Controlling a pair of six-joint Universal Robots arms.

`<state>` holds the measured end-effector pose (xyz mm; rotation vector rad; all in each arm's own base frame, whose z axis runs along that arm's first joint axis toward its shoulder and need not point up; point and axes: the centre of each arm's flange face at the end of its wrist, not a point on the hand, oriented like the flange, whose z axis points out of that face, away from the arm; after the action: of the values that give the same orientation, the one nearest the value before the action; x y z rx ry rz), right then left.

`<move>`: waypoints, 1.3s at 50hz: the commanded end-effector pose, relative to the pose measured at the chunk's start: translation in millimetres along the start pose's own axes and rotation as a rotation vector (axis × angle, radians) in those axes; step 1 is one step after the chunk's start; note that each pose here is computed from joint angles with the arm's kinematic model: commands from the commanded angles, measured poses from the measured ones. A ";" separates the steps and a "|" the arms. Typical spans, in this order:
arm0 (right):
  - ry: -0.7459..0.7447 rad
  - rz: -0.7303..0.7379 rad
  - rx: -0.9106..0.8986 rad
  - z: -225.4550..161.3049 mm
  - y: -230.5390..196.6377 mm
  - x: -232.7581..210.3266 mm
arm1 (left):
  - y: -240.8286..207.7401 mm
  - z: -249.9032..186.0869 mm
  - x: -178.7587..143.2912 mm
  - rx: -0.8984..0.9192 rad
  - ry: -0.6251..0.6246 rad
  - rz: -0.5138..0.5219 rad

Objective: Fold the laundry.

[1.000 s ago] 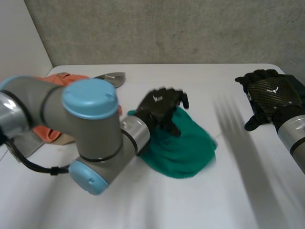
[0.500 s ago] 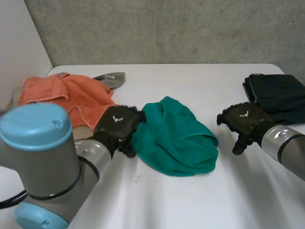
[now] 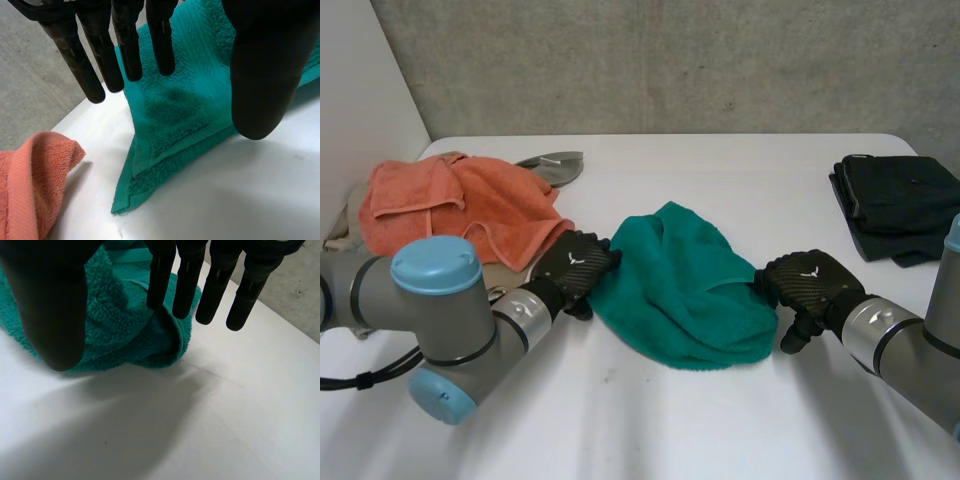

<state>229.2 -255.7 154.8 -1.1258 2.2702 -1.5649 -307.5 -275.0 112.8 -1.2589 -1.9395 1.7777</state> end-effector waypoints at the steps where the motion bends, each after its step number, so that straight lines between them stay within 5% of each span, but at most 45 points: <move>1: 0.010 0.041 -0.021 11.0 9.5 -0.1 | 0.9 12.9 0.5 0.009 0.004 0.001; 19: 0.059 0.023 -0.001 38.6 10.0 -1.9 | -16.7 14.3 -6.0 -0.004 0.010 -0.023; 25: 0.091 0.012 0.020 37.6 1.5 4.8 | -69.4 -4.2 -27.6 0.103 -0.048 -0.003; 34: 0.281 -0.088 0.375 -34.0 -119.2 45.6 | -175.6 -64.9 -66.2 0.379 -0.210 -0.045; 40: 0.309 -0.114 0.457 -71.1 -166.9 55.0 | -223.8 -101.3 -82.0 0.549 -0.275 -0.060; 47: 0.279 -0.106 0.403 -70.2 -179.7 60.4 | -217.2 -97.3 -79.4 0.533 -0.268 -0.080; 59: 0.146 -0.037 0.120 17.9 -108.7 48.6 | -139.3 -49.3 -58.2 0.271 -0.232 -0.152; 65: 0.139 -0.020 0.052 56.1 -81.1 42.4 | -112.9 -27.5 -52.3 0.210 -0.216 -0.109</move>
<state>261.9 -322.3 240.7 -1.0740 2.2400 -1.7853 -300.6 -268.5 265.8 -0.8430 -1.7822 2.0862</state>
